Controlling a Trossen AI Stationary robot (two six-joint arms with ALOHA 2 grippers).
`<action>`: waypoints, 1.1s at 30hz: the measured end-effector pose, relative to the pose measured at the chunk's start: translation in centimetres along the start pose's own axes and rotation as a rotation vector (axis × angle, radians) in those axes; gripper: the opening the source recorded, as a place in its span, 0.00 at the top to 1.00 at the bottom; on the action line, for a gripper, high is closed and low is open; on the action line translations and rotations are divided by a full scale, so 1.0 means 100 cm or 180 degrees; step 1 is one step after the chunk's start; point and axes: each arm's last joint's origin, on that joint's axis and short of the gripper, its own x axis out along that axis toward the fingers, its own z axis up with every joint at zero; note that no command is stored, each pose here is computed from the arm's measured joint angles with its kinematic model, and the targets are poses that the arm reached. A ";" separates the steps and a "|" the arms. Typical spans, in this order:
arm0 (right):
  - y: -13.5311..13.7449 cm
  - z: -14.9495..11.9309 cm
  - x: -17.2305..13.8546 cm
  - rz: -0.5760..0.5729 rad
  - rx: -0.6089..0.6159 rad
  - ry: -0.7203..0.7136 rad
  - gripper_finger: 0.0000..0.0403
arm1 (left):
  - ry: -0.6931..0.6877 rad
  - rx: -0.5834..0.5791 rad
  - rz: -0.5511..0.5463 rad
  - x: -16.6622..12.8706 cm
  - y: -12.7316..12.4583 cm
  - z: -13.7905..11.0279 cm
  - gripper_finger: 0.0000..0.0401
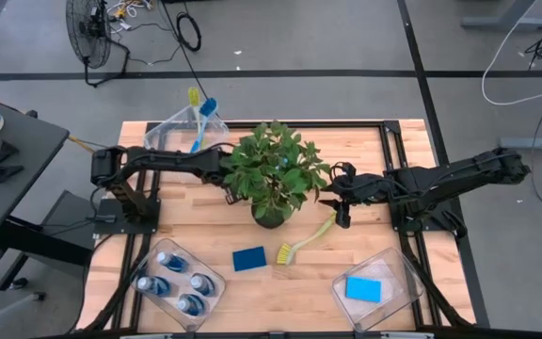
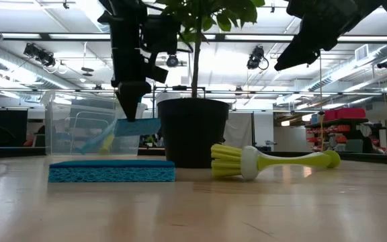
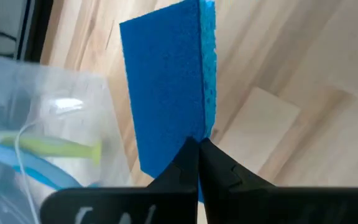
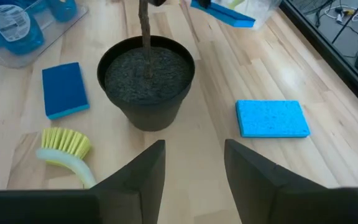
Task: Pick & Place Kitchen Sink Supplies
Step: Put the blue sponge into the bottom right transparent bin
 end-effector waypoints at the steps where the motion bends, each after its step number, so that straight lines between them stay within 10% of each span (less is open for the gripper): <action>1: 0.000 0.000 0.000 0.0001 0.0002 0.0000 0.59 | 0.0019 -0.0025 -0.0010 0.001 0.002 0.000 1.00; 33: 0.000 0.005 0.000 -0.0052 0.0071 -0.0179 0.59 | 0.0150 -0.0419 0.0063 -0.091 0.030 -0.069 1.00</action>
